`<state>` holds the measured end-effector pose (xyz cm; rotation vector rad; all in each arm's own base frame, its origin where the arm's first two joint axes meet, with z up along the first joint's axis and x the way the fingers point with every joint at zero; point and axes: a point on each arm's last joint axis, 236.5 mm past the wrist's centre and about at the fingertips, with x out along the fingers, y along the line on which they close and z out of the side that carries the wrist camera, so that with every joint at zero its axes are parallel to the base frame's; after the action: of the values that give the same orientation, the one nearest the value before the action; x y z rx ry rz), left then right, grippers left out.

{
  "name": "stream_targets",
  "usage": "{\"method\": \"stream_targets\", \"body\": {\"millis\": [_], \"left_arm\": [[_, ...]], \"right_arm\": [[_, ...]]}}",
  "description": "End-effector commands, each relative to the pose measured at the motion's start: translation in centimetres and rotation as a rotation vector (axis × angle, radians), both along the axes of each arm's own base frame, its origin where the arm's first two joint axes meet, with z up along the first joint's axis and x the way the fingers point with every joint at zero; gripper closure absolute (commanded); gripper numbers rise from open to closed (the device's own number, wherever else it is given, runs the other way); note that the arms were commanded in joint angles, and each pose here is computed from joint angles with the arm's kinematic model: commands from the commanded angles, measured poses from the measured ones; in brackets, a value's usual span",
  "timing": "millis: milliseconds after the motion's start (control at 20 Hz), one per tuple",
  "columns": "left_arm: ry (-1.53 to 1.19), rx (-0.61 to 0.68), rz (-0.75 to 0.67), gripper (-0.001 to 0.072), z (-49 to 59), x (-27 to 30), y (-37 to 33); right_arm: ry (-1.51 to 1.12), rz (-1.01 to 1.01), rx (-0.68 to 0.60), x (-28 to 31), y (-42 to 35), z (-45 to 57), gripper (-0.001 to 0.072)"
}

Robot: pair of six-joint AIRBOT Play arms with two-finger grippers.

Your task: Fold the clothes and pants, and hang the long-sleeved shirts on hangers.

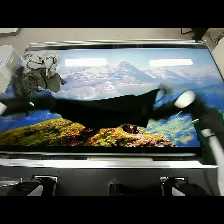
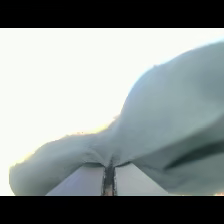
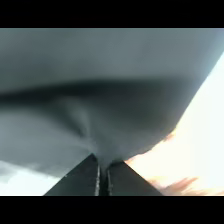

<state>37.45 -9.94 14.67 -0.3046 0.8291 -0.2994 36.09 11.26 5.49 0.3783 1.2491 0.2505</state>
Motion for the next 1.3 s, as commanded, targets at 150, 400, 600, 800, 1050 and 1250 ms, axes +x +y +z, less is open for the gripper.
{"method": "stream_targets", "body": {"millis": [150, 400, 600, 800, 1050, 1250], "left_arm": [[-0.693, -0.005, 0.016, 0.0676, 29.2, -6.2, 1.1], [-1.011, -0.028, 0.033, 0.0678, 39.6, -16.1, 1.6], [-1.164, -0.088, 0.084, 0.0678, 44.1, -18.8, 2.5], [-0.975, 0.111, 0.151, 0.0678, 38.9, -13.2, 4.9], [-0.500, 0.213, 0.118, 0.0676, 21.5, 1.4, 5.3], [-0.136, 0.231, 0.098, 0.0675, 2.0, 11.0, 5.2]], "right_arm": [[-1.060, -0.308, -0.278, -2.6, -12.5, 40.6, 0.0674], [-1.409, -0.357, -0.235, -12.7, -11.2, 50.5, 0.0674], [-1.486, -0.377, -0.213, -15.1, -11.0, 52.4, 0.0674], [-1.277, -0.369, -0.288, -11.5, -12.3, 47.4, 0.0674], [-0.509, -0.239, -0.319, 1.1, -13.6, 25.1, 0.0674], [-0.174, -0.290, -0.230, 11.3, -14.0, 5.5, 0.0674]]}}
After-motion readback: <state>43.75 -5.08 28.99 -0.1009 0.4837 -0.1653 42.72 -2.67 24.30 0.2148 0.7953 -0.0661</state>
